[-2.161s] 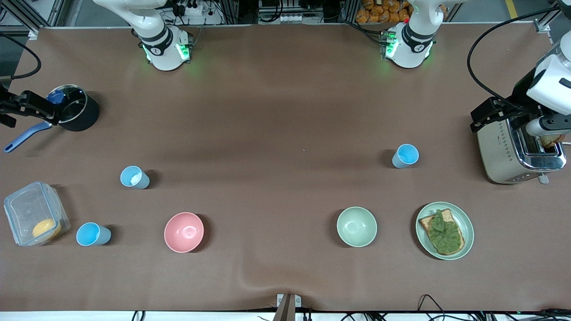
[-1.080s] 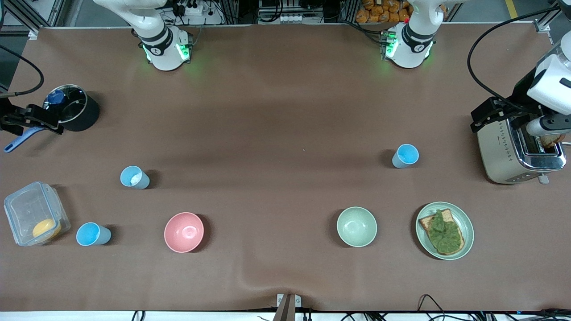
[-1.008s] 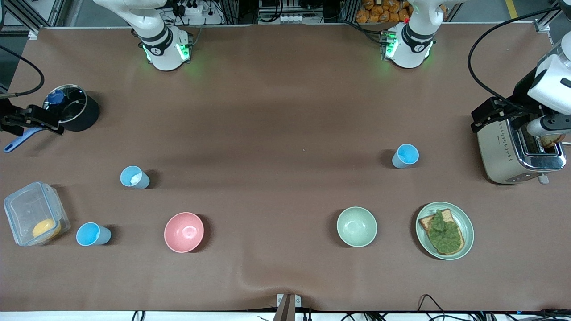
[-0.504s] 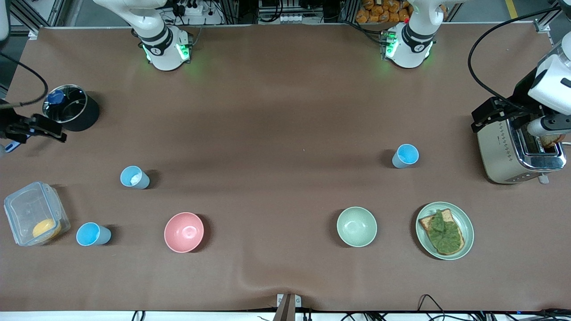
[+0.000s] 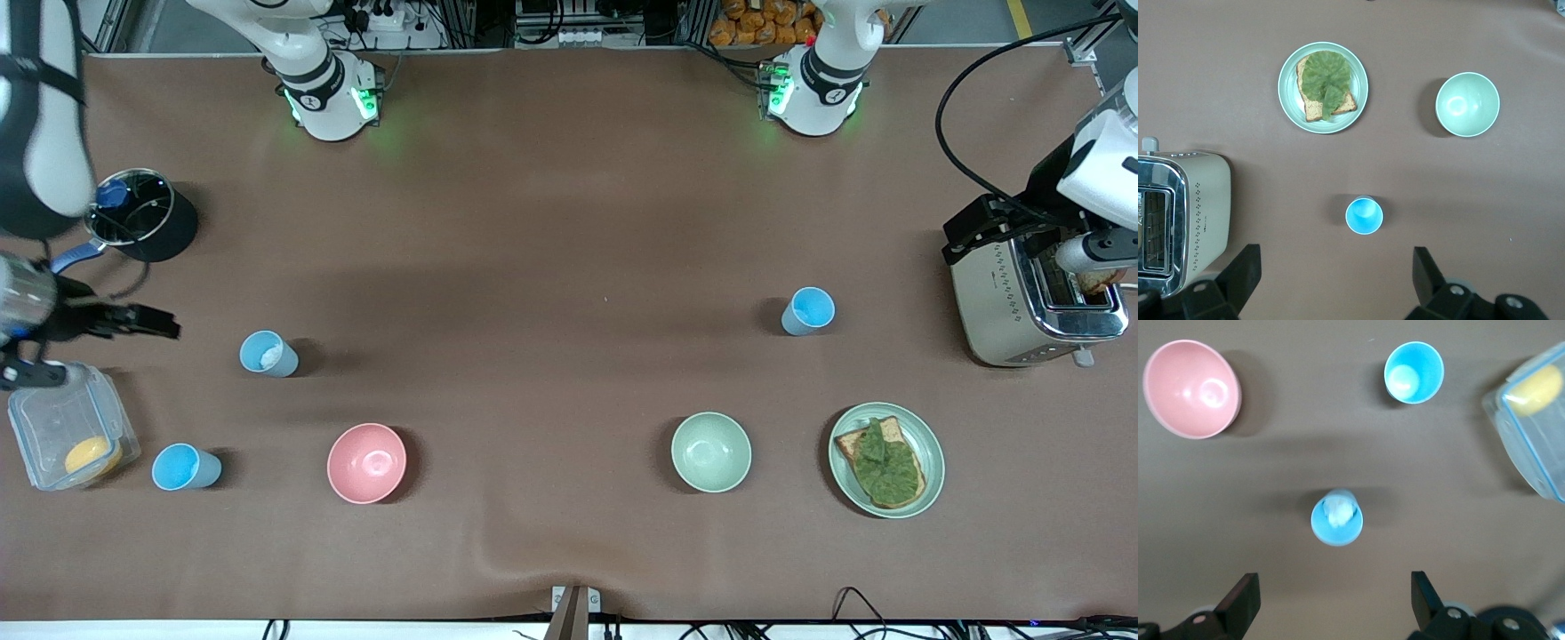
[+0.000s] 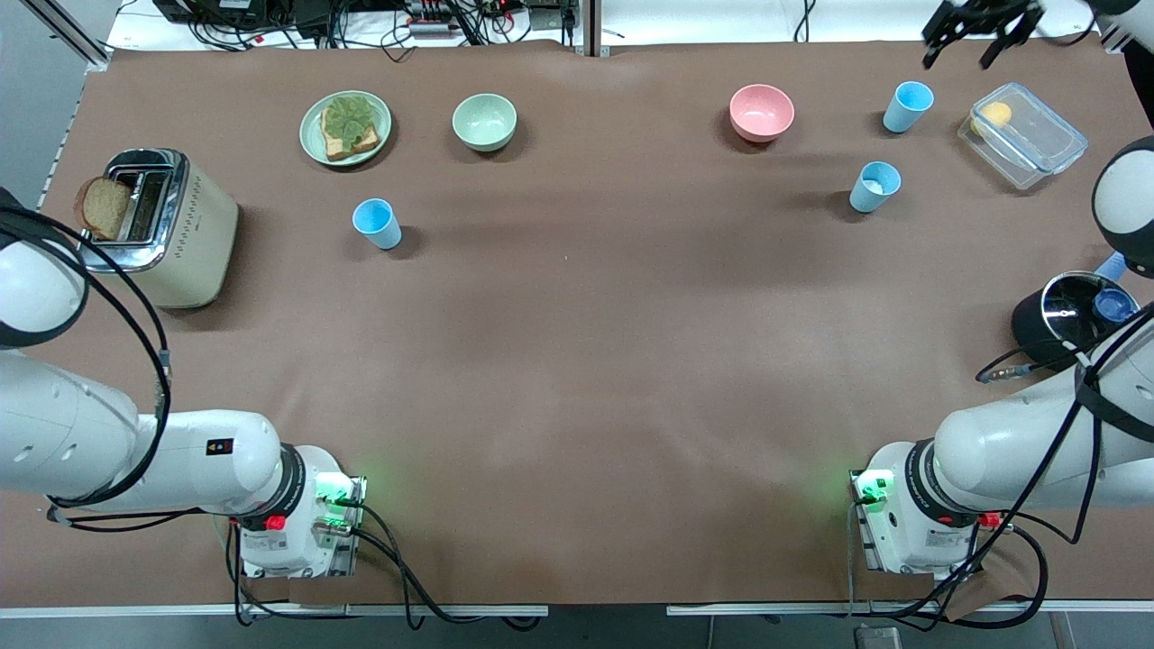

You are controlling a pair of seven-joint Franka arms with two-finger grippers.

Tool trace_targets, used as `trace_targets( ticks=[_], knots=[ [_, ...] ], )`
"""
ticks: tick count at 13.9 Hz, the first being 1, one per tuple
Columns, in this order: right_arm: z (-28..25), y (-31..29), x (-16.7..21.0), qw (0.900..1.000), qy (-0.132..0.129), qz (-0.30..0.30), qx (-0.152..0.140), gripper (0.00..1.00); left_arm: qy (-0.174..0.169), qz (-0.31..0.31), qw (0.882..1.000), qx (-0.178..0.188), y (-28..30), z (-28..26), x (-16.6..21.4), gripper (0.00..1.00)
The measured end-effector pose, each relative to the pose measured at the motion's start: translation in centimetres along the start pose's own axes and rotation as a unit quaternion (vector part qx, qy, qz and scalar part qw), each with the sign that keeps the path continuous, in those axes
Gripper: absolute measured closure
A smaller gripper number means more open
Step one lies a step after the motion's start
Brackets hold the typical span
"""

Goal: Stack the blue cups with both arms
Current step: 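Reach the right gripper to the tissue-filled blue cup and grasp it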

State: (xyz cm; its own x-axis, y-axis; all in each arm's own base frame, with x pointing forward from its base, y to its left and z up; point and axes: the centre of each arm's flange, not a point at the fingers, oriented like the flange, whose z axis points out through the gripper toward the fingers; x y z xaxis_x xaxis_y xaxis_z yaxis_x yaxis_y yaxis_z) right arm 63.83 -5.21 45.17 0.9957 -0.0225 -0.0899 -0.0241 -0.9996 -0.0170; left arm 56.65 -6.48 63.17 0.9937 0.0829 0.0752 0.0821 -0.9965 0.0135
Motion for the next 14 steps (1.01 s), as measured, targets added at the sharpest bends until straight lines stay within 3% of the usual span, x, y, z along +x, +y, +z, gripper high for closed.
trace_targets(
  ticks=[3, 7, 11, 13, 14],
  knots=[
    [5.9, -1.1, -0.4, 1.0, -0.001, 0.021, 0.001, 0.0, 0.0, 0.0, 1.0, 0.0, 0.0, 0.0, 0.0, 0.0],
    [12.6, -4.8, -1.6, 0.998, 0.035, 0.061, 0.0, 0.0, -0.001, -0.001, 1.0, 0.0, -0.1, 0.0, 0.0, 0.0],
    [17.5, -6.1, -2.0, 0.995, 0.029, 0.098, -0.003, 0.0, -0.001, 0.002, 1.0, 0.0, 0.2, 0.0, 0.0, 0.0],
    [20.7, -5.5, -1.6, 0.994, 0.02, 0.105, -0.006, 0.04, -0.001, 0.002, 1.0, 0.0, 0.2, 0.0, 0.0, 0.0],
    [22.2, -5.3, -1.6, 0.994, 0.014, 0.11, -0.007, 0.13, -0.001, 0.002, 1.0, 0.0, 0.2, 0.0, 0.0, 0.0]
  ],
)
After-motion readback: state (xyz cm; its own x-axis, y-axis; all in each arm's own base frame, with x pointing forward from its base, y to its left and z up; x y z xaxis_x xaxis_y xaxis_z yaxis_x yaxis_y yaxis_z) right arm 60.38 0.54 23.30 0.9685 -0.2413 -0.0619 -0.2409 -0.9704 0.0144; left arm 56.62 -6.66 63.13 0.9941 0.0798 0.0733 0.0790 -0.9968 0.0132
